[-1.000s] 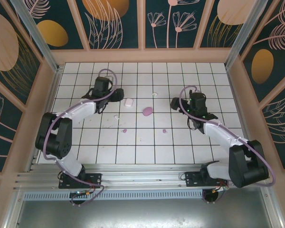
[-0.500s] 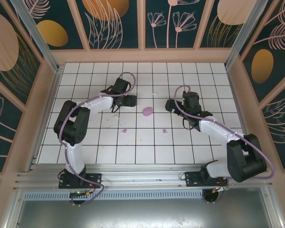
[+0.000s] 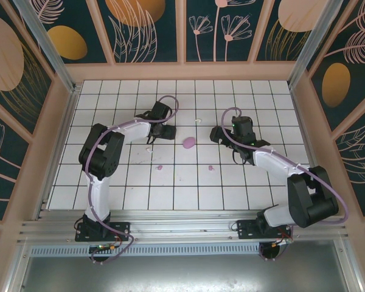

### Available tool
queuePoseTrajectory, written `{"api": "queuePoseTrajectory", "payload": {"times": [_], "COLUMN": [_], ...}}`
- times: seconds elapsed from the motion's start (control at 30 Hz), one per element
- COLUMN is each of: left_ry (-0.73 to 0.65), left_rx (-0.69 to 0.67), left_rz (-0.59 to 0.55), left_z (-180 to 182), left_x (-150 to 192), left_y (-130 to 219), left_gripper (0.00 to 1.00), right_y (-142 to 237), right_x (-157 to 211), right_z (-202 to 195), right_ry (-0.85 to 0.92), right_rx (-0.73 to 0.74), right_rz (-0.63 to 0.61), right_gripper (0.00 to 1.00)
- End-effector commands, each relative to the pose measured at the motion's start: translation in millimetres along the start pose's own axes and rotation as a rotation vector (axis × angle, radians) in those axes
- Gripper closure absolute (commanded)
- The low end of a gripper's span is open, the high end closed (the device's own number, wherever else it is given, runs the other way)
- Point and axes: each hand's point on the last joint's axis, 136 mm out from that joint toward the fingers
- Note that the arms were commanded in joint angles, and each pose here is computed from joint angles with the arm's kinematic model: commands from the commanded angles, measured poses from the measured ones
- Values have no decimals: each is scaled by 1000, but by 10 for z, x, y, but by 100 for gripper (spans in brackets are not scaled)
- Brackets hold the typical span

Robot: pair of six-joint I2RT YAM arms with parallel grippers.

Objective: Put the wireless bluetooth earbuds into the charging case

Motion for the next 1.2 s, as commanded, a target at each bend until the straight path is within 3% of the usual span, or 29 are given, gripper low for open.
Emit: {"api": "queuePoseTrajectory", "payload": {"times": [0.0, 0.27, 0.5, 0.63, 0.9, 1.17], "left_ry": [-33, -74, -153, -233, -393, -604], "left_rx": [-20, 12, 87, 153, 263, 501], "left_rz": [31, 38, -37, -117, -341, -490], "left_z": [2, -51, -178, -309, -572, -1046], "left_x": [61, 73, -53, -178, -350, -119], "left_y": [-49, -14, 244, 554, 1344, 2009], "left_gripper": [32, 52, 67, 70, 74, 76], "right_y": [12, 34, 77, 168, 623, 966], "right_x": [-94, -190, -299, -384, -649, -653], "right_z": [109, 202, 484, 711, 1159, 1489], "right_ry": [-10, -25, -4, 10, 48, 93], "right_rx": [-28, -63, -200, -310, -537, -737], "right_rz": [-3, -5, 58, 89, 38, 88], "right_gripper": [3, 3, 6, 8, 13, 17]}}
Point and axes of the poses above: each hand's point on the last joint's axis, 136 mm out from that joint toward the fingers, its own y axis back along the fingers, its own z axis along the line the jaws close on, x = y × z, and after that the axes turned 10 degrees about y, right-handed
